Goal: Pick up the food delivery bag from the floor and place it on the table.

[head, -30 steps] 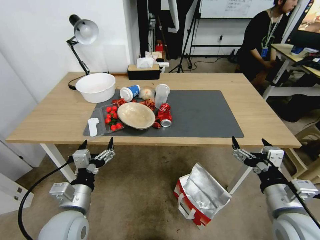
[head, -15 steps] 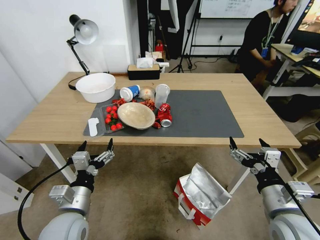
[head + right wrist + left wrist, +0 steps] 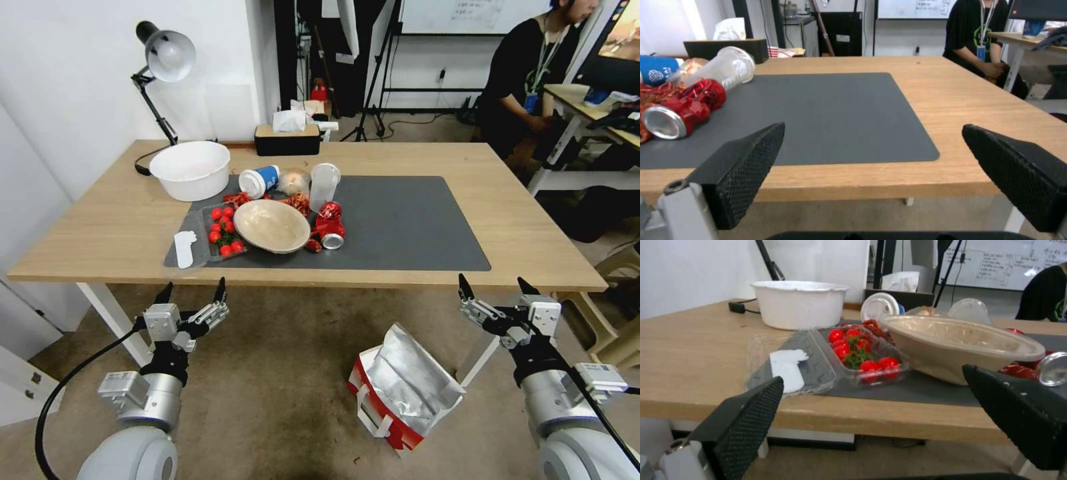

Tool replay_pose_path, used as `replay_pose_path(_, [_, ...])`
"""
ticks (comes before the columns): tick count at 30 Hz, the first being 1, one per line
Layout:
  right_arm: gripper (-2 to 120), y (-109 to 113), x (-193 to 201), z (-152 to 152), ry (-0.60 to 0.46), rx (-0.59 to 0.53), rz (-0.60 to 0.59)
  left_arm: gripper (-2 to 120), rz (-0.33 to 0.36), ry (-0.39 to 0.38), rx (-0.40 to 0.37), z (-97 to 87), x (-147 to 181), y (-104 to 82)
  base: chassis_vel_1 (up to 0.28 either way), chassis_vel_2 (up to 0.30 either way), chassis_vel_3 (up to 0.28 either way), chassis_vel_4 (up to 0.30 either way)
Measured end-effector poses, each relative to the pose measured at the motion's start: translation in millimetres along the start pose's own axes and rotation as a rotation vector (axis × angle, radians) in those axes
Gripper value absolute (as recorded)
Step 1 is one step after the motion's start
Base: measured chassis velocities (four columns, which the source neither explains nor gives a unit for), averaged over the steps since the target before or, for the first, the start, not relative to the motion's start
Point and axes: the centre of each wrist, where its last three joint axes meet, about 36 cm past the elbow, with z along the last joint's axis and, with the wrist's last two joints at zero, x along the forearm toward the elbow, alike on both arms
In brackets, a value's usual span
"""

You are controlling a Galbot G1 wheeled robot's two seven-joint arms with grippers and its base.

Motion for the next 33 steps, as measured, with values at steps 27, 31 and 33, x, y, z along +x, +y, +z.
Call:
replay_pose_path(27, [100, 4.6, 0.2, 7.9, -0.028, -0.006, -0.016, 100, -0.001, -0.003, -0.005, 0.1, 0.3, 0.3, 0.000, 0.000, 0.000, 0.000])
replay_pose_path(31, [100, 5.1, -0.2, 8.9, -0.028, -0.008, -0.018, 100, -0.002, -0.004, -0.006, 0.2, 0.6, 0.5, 0.000, 0.000, 0.000, 0.000])
replay_pose_path(33, [100, 6.7, -1.1, 10.2, -0.026, -0.014, -0.021, 100, -0.003, -0.004, -0.008, 0.3, 0.9, 0.9, 0.000, 0.000, 0.000, 0.000])
